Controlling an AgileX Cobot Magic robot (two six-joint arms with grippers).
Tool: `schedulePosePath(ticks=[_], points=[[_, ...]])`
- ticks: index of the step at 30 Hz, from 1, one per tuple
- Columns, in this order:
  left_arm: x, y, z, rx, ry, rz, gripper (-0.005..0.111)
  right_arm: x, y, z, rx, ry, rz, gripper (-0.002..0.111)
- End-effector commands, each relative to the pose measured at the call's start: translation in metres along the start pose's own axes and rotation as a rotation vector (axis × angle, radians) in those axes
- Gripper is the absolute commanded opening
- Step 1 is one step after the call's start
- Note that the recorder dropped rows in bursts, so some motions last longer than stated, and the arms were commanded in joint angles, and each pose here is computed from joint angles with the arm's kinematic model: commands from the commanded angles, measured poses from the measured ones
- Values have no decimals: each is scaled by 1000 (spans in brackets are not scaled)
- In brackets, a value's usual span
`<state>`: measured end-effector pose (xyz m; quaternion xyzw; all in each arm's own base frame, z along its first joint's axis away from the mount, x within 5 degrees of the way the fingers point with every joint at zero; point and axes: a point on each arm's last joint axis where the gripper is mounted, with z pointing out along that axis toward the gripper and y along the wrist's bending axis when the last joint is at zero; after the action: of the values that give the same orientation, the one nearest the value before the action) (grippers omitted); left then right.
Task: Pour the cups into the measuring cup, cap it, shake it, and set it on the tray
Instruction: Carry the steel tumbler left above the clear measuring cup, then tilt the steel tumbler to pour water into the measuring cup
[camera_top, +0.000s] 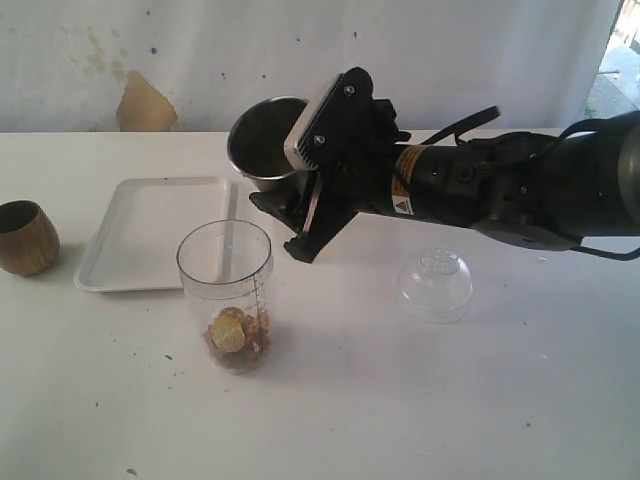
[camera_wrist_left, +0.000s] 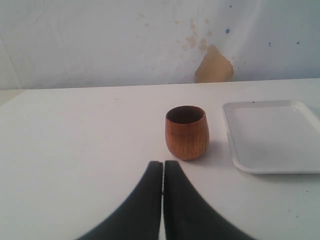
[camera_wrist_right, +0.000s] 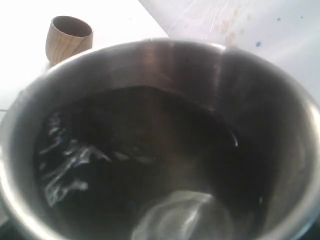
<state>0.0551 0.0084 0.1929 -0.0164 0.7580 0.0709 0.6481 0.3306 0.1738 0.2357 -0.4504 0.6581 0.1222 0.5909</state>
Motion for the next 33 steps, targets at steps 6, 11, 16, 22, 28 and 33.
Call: schedulePosePath(ticks=[6,11,16,22,28,33], points=[[1,0,0,1,0,0,1,-14,-3,-2,10,-79,-60,0],[1,0,0,1,0,0,1,-15,0,-1,4,-77,-59,0],[1,0,0,1,0,0,1,-15,-1,-1,9,-78,-57,0],[1,0,0,1,0,0,1,-16,-4,5,11,-82,-73,0],[1,0,0,1,0,0,1,-13,-4,9,6,-81,-68,0],[1,0,0,1,0,0,1,-13,-4,9,7,-79,-109,0]])
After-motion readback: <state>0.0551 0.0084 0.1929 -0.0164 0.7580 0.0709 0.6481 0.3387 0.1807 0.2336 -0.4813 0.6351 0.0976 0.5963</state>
